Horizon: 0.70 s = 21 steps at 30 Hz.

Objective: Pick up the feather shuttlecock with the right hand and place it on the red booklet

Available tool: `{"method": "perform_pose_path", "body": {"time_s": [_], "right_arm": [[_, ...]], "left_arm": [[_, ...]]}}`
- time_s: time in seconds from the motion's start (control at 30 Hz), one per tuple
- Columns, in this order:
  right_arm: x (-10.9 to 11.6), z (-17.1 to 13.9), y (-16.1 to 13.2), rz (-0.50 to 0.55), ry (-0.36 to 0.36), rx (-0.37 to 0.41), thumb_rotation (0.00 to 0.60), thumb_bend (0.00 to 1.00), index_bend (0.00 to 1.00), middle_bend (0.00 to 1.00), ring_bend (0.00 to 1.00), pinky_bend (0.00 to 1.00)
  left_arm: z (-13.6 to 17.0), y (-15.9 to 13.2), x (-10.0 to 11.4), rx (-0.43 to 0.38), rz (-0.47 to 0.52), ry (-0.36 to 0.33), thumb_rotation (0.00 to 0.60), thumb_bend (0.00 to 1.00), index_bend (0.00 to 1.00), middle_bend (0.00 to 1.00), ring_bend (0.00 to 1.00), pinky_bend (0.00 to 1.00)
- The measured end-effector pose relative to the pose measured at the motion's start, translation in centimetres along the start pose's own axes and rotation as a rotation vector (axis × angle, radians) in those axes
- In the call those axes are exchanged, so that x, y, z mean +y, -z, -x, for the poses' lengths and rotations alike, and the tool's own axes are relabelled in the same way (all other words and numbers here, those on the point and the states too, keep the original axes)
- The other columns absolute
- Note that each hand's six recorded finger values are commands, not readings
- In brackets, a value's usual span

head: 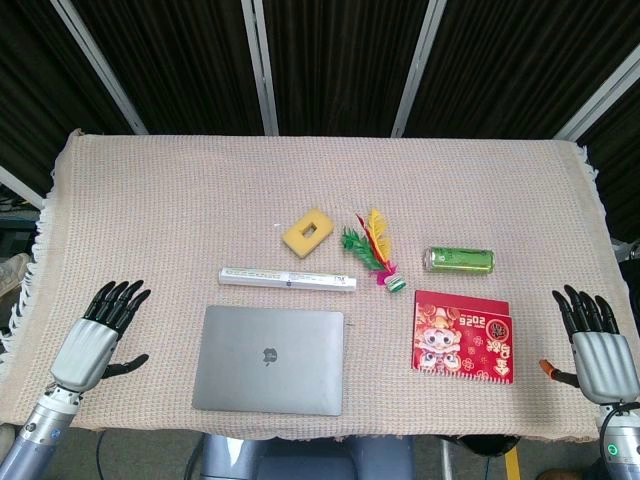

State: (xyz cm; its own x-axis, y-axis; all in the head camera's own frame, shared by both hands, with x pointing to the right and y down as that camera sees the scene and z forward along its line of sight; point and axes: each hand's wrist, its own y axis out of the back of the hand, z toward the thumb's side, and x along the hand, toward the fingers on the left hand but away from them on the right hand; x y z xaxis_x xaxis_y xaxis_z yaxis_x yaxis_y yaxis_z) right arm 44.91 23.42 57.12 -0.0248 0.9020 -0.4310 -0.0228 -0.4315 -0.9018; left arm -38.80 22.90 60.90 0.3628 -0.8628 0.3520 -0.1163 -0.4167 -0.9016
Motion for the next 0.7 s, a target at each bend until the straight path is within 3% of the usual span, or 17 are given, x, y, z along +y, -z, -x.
{"method": "perform_pose_path", "body": {"time_s": [0.2,0.3,0.47,0.7], "right_arm": [[0.1,0.2,0.2,0.000,0.012,-0.020,0.600,0.08,0.02,0.00,0.00,0.00],[0.0,0.5,-0.4,0.021,0.036,-0.021,0.600,0.08,0.08,0.00,0.00,0.00],[-0.6,2.3,-3.4,0.117,0.077,0.029,0.600,0.10,0.20,0.00,0.00,0.00],[-1.1,7.1,-9.2,0.136,0.042,0.133,0.600,0.11,0.23,0.00,0.00,0.00]], "left_arm": [[-0.1,0.0,-0.2,0.004,0.000,0.009,0.600,0.03,0.00,0.00,0.00,0.00],[-0.1,-0.2,-0.2,0.001,0.001,0.008,0.600,0.03,0.00,0.00,0.00,0.00],[-0.2,-0.1,-0.2,0.005,0.012,0.011,0.600,0.03,0.00,0.00,0.00,0.00],[-0.8,1.1,-0.3,0.049,0.041,0.032,0.600,0.03,0.00,0.00,0.00,0.00]]}}
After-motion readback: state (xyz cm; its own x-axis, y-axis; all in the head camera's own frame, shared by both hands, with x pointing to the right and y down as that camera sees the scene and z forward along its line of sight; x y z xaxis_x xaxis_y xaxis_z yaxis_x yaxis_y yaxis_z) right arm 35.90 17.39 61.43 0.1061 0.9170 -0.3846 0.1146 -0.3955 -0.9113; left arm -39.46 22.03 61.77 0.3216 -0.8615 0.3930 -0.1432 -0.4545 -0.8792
